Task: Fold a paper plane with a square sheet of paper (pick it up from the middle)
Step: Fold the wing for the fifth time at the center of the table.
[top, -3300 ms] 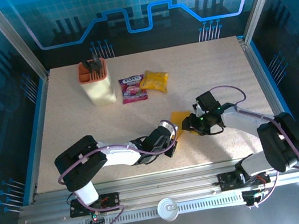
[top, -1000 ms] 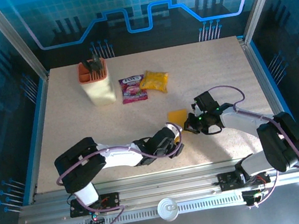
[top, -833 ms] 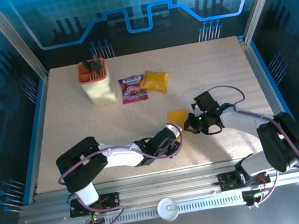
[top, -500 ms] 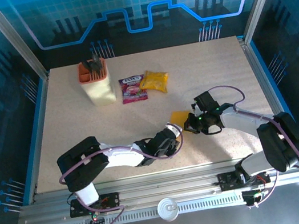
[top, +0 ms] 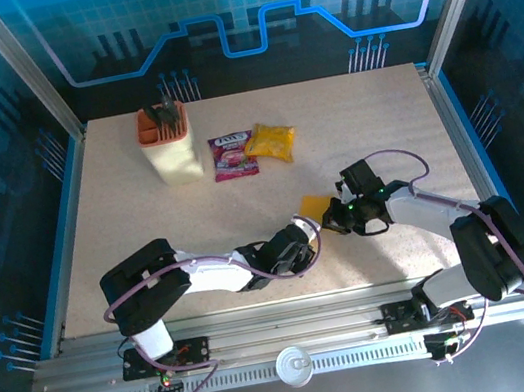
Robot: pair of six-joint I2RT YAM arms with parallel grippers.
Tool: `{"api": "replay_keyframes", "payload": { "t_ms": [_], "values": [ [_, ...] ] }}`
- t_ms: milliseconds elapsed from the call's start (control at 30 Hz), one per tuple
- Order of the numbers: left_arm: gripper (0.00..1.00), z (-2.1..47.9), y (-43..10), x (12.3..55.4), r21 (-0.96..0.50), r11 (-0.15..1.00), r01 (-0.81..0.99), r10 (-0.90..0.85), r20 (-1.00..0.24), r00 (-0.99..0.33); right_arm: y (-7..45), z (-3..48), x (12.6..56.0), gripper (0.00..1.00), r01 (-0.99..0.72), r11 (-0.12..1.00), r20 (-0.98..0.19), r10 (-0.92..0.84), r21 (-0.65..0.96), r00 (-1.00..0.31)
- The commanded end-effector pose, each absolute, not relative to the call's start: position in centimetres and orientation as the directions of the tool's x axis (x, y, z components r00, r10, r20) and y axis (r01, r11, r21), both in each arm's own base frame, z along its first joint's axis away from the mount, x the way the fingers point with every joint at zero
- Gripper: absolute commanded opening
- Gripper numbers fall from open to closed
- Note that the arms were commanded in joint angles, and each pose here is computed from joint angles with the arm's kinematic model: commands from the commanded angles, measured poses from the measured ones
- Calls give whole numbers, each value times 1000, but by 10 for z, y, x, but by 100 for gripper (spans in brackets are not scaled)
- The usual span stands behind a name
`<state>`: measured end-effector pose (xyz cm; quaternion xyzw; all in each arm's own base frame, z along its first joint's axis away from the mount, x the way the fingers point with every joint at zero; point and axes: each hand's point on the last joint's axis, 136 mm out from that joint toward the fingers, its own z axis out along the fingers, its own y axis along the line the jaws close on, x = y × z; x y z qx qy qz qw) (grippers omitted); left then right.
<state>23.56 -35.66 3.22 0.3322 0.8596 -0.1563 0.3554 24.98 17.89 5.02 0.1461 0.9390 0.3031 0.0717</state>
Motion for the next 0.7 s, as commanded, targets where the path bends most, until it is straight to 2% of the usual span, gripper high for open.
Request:
{"api": "replay_keyframes", "payload": {
  "t_ms": [0,67,400,667],
  "values": [
    [0,32,-364,228,-89,704,704,452,-710,-541,183,68,253,19,174,775,-82,279,607,-957],
    [0,34,-364,227,-121,704,700,432,-710,-556,178,77,255,24,155,784,-110,274,602,-956],
    [0,44,-359,231,-271,702,659,331,-695,-638,158,104,273,27,92,802,-194,251,591,-948],
    [0,48,-358,229,-331,687,647,304,-678,-669,187,101,302,25,-83,772,-200,58,631,-978]
  ]
}}
